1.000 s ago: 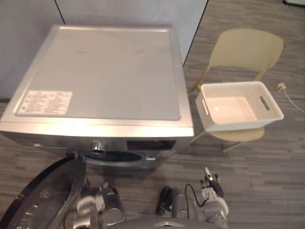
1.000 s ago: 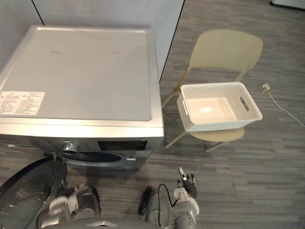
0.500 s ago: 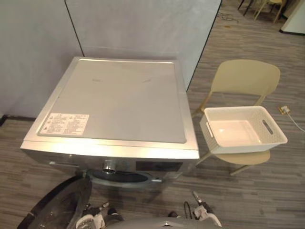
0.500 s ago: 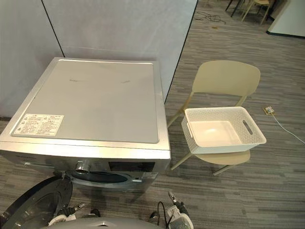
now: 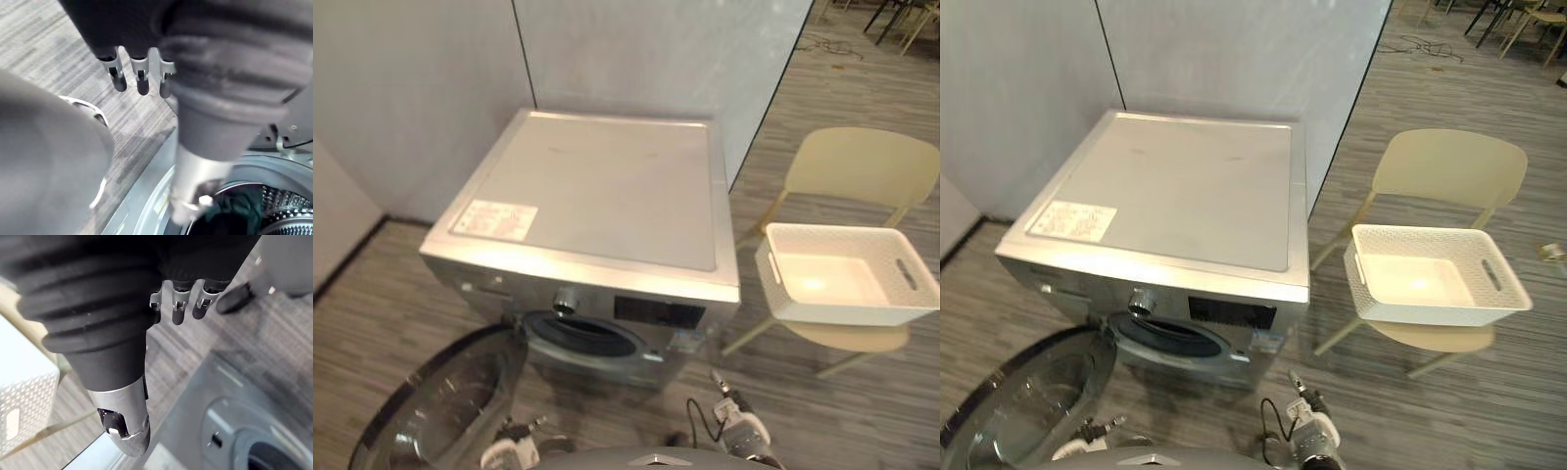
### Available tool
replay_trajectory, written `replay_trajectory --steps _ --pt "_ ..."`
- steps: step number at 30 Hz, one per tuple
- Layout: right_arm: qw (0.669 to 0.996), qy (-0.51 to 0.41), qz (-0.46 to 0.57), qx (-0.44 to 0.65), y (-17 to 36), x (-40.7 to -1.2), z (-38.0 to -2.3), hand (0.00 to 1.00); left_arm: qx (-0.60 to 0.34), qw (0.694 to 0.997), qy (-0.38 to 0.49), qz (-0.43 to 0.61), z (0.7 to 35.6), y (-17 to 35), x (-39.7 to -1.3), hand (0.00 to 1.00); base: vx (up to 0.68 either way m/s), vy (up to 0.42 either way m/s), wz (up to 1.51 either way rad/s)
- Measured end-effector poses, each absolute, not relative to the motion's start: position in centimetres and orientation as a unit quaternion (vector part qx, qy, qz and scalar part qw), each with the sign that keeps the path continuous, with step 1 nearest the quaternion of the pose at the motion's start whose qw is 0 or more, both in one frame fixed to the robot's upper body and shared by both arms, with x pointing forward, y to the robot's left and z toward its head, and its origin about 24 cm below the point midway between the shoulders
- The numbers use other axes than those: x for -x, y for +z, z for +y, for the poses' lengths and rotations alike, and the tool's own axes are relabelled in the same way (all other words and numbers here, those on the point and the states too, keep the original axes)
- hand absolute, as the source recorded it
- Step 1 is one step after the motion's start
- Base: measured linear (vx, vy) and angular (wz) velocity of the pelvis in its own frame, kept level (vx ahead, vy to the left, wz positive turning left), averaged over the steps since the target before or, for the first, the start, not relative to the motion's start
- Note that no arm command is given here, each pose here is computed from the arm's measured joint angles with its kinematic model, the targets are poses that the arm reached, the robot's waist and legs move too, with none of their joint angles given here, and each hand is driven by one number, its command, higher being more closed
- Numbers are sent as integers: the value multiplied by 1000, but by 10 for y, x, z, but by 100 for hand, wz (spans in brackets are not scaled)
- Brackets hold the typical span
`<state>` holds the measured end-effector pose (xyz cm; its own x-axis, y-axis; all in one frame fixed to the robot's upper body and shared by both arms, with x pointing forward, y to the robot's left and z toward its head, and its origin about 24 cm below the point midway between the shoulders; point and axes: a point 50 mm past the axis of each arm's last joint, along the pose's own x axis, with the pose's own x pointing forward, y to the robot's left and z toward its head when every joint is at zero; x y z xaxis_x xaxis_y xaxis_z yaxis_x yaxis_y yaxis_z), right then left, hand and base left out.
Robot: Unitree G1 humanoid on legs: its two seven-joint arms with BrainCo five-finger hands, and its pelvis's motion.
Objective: Pick up the laundry basket with both hands and put the clothes into the washing machine.
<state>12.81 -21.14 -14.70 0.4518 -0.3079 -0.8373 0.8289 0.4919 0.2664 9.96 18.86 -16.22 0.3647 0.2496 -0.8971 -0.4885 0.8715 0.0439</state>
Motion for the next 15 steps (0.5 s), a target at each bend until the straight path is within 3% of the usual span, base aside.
replay_trajectory --steps 8,15 --pt "743 -402 404 -350 -158 -88 -211 0 48 854 132 500 166 -155 -131 0 -79 68 -6" --pt "726 -412 416 -361 -162 -72 -205 0 21 841 151 519 184 -159 -120 0 -1 -13 -18"
